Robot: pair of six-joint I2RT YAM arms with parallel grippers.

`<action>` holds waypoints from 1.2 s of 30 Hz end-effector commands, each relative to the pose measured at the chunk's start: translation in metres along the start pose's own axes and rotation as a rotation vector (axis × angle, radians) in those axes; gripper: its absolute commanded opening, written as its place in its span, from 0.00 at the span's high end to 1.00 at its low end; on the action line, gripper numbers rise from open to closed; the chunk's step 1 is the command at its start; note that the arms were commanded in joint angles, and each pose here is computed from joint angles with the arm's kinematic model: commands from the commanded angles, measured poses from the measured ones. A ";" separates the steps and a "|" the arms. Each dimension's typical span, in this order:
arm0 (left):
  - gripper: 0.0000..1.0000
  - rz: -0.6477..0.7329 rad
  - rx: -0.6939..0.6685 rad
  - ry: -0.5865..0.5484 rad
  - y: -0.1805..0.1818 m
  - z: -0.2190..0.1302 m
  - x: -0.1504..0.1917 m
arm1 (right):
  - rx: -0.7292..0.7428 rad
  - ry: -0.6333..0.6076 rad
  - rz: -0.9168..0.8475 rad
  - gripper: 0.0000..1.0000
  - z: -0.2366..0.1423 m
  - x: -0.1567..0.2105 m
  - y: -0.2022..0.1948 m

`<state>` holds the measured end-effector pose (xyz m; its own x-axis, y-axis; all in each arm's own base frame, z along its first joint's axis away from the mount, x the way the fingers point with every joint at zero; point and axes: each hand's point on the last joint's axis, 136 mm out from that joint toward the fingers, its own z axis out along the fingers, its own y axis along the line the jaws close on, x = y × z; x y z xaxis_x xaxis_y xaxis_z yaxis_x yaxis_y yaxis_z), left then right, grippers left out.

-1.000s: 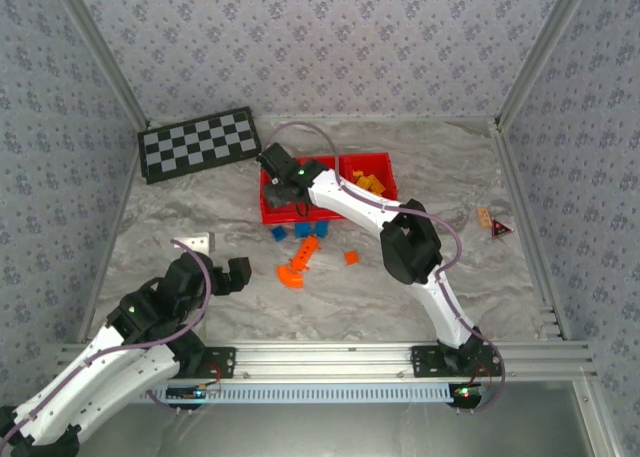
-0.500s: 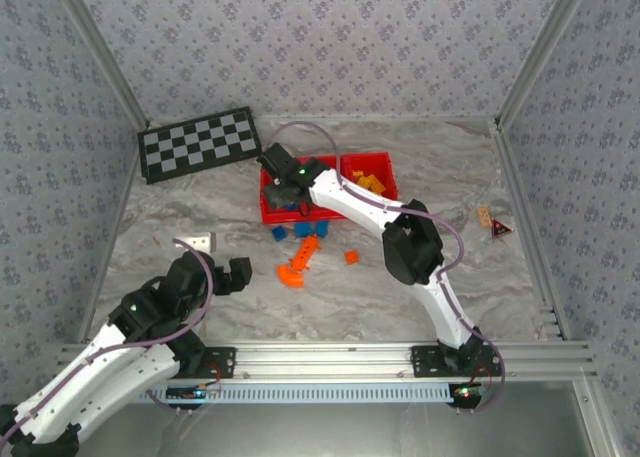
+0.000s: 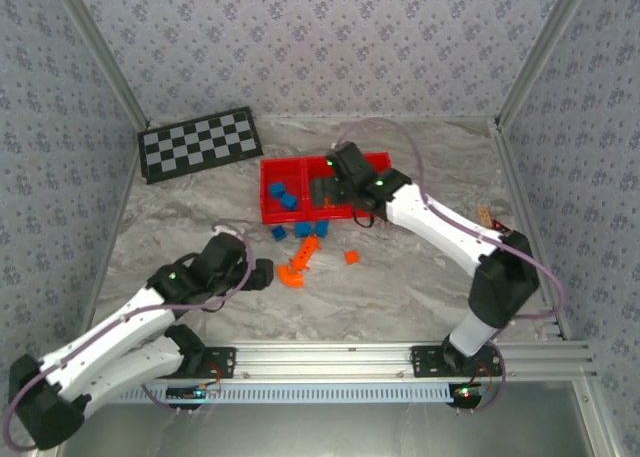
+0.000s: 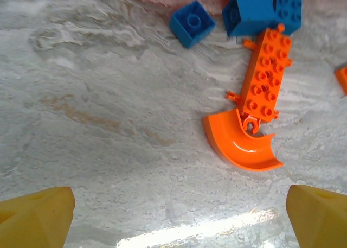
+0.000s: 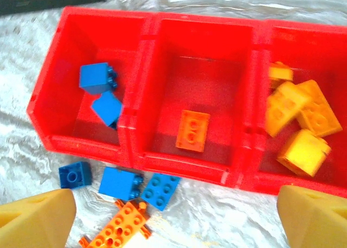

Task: Sort the legos into containers by color
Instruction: Place the lego in the container, then pick up the lego from the center of the table.

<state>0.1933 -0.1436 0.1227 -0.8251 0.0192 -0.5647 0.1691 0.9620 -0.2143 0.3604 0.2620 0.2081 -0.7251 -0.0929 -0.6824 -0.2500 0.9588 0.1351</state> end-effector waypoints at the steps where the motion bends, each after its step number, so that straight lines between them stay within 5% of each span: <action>1: 0.00 0.086 0.072 0.043 -0.031 0.005 -0.019 | 0.005 -0.035 0.066 0.00 -0.016 0.002 -0.022; 11: 0.01 0.367 0.012 0.301 -0.090 0.065 -0.027 | 0.057 -0.146 0.184 0.00 -0.070 0.027 -0.109; 18: 0.12 0.475 -0.060 0.424 -0.107 0.108 -0.025 | 0.065 -0.202 0.290 0.00 -0.092 0.048 -0.147; 36: 0.24 0.399 -0.101 0.489 -0.087 0.143 -0.018 | 0.085 -0.175 0.368 0.00 -0.089 0.067 -0.170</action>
<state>0.2711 -0.2683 0.0469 -0.8493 0.4969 -0.1781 0.4979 0.8662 0.0426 0.2984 0.0691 0.2044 -0.6349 0.2813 -0.7196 0.0583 0.9462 0.3184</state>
